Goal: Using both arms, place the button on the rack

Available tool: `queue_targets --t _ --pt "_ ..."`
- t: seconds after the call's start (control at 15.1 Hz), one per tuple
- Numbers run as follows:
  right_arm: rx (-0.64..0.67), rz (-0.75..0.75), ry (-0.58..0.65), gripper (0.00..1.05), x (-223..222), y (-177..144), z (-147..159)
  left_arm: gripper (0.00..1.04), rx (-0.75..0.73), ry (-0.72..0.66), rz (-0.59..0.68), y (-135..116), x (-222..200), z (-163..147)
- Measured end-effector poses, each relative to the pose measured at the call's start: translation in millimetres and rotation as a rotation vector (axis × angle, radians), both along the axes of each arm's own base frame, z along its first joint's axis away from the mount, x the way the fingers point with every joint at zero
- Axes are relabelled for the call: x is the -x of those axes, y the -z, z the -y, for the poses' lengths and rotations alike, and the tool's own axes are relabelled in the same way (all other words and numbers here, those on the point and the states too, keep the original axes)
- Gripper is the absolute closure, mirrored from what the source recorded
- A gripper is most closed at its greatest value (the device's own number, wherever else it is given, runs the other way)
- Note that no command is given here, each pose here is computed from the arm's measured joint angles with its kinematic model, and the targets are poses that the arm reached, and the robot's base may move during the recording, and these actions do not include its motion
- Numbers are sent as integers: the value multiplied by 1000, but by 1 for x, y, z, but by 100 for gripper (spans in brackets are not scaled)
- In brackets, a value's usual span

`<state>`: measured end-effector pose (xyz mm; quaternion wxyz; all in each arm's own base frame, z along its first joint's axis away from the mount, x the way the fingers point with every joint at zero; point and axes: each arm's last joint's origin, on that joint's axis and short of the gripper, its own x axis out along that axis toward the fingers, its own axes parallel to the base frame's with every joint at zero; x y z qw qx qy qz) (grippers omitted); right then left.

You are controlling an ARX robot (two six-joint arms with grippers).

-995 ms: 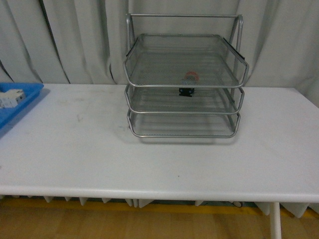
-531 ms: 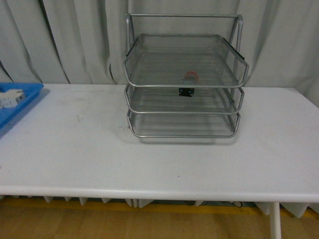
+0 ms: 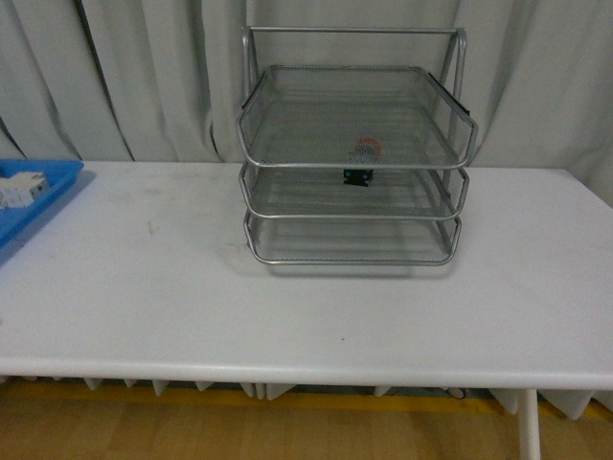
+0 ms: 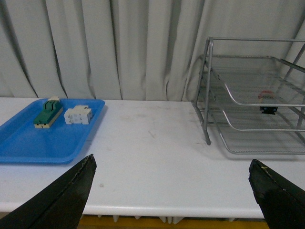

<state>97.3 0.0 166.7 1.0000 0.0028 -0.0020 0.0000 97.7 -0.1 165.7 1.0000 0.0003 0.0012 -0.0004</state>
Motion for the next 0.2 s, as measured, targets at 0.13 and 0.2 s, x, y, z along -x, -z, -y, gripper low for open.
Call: queue_targets --t 0.13,0.2 --pt "0 0 0 6 0 0 0 7 0 0 0 0 0 0" --pt "0 0 0 6 0 0 0 7 0 0 0 0 0 0"
